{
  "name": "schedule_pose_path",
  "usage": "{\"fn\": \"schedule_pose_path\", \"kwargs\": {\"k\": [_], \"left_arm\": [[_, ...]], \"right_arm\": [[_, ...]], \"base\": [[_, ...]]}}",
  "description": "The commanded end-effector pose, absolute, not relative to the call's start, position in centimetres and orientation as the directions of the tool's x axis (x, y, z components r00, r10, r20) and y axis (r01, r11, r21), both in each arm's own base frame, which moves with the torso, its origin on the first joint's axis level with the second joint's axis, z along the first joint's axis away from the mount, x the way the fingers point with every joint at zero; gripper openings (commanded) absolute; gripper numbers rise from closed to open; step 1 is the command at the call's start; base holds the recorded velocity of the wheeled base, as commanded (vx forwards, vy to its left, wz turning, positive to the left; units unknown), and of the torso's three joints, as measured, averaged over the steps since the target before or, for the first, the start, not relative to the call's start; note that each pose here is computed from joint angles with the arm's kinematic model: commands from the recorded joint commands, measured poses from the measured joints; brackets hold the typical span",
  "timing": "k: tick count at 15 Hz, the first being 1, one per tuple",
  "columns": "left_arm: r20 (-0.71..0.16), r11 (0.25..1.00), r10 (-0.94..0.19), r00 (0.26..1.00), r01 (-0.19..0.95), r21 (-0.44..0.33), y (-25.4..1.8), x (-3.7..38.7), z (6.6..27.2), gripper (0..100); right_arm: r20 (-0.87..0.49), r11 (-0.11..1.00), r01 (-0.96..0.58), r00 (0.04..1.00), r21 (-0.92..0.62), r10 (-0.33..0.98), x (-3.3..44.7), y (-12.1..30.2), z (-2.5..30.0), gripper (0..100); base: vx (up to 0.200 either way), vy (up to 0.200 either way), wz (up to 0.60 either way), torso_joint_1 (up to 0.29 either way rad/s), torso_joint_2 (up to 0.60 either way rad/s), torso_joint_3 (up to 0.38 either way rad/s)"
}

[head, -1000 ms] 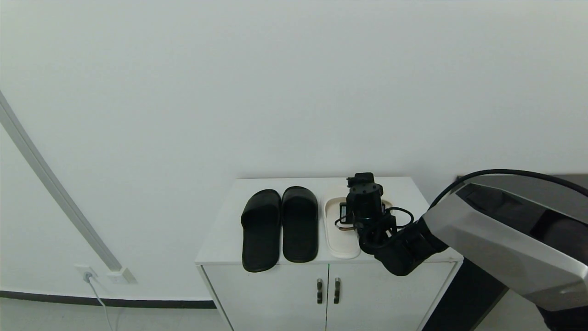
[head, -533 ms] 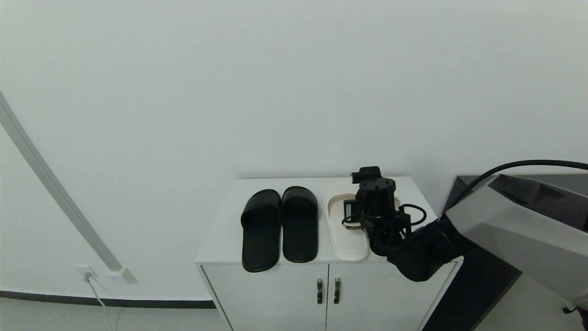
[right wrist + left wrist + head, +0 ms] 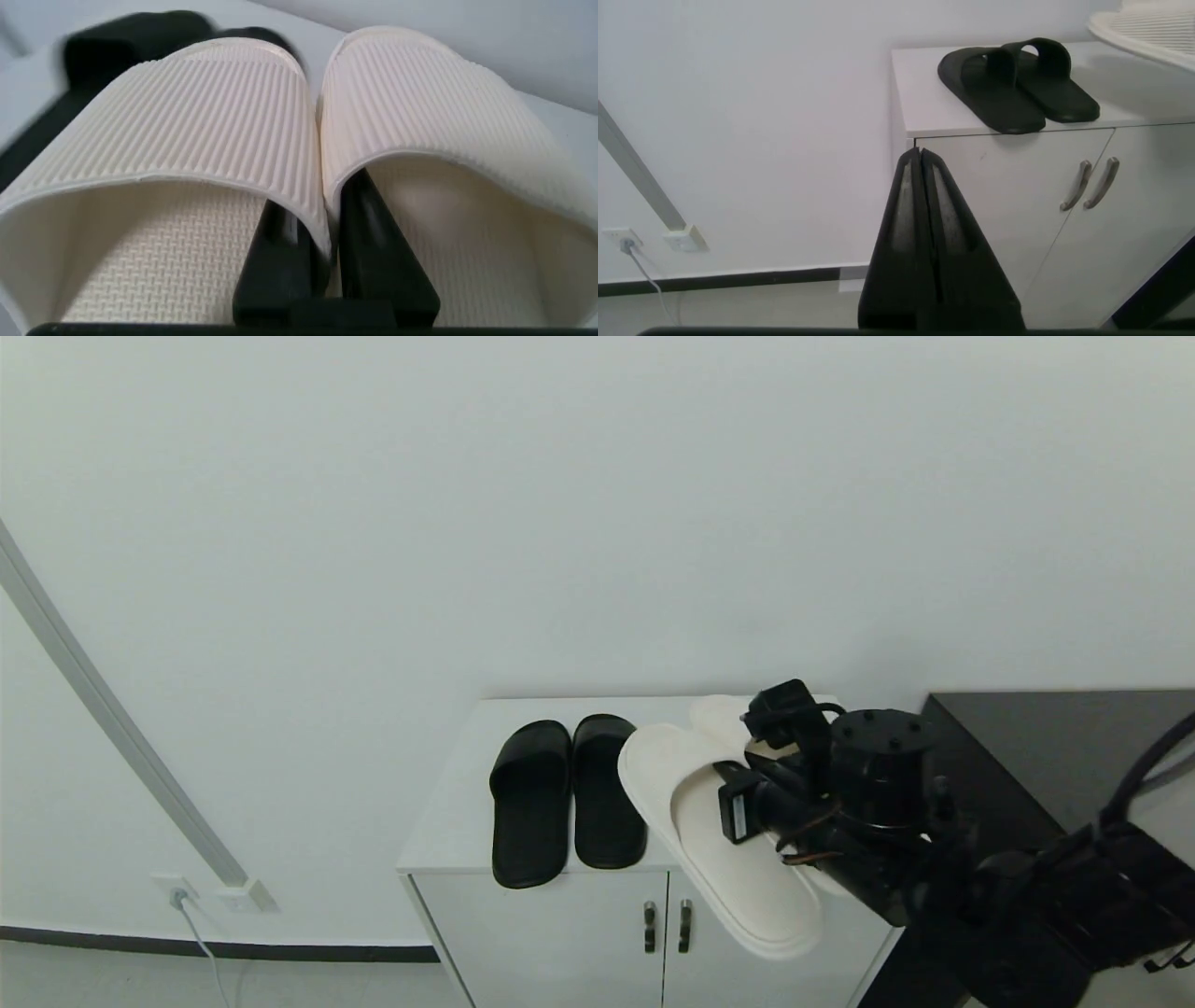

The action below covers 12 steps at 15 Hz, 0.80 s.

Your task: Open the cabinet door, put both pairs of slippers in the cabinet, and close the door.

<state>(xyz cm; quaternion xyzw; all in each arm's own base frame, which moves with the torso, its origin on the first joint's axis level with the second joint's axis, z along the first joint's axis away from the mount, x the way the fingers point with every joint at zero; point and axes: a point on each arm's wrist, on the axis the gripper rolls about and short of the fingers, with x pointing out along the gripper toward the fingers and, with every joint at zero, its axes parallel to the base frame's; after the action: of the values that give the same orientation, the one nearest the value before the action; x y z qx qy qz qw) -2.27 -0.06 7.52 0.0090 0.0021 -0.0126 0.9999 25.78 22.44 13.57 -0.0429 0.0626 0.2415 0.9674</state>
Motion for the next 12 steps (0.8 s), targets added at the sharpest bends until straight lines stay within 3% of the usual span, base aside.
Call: {"fn": "schedule_pose_path", "kwargs": {"k": [1, 6, 12], "left_arm": [[-0.005, 1.000, -0.025, 1.000, 0.025, 0.018, -0.1, -2.3, 7.5, 0], [-0.005, 1.000, -0.025, 1.000, 0.025, 0.018, -0.1, -2.3, 7.5, 0], [-0.005, 1.000, -0.025, 1.000, 0.025, 0.012, -0.1, -2.3, 7.5, 0]], "right_arm": [[-0.102, 0.790, -0.612, 0.788, -0.027, 0.607, 21.5, 19.5, 16.2, 0], [-0.197, 0.623, -0.782, 0.609, 0.013, 0.768, 18.5, 17.4, 16.7, 0], [-0.224, 0.620, -0.785, 0.601, 0.016, 0.767, 18.4, 17.4, 16.1, 0]], "base": [[0.000, 0.000, 0.00, 0.000, 0.00, 0.000], [0.000, 0.000, 0.00, 0.000, 0.00, 0.000], [0.000, 0.000, 0.00, 0.000, 0.00, 0.000]]}}
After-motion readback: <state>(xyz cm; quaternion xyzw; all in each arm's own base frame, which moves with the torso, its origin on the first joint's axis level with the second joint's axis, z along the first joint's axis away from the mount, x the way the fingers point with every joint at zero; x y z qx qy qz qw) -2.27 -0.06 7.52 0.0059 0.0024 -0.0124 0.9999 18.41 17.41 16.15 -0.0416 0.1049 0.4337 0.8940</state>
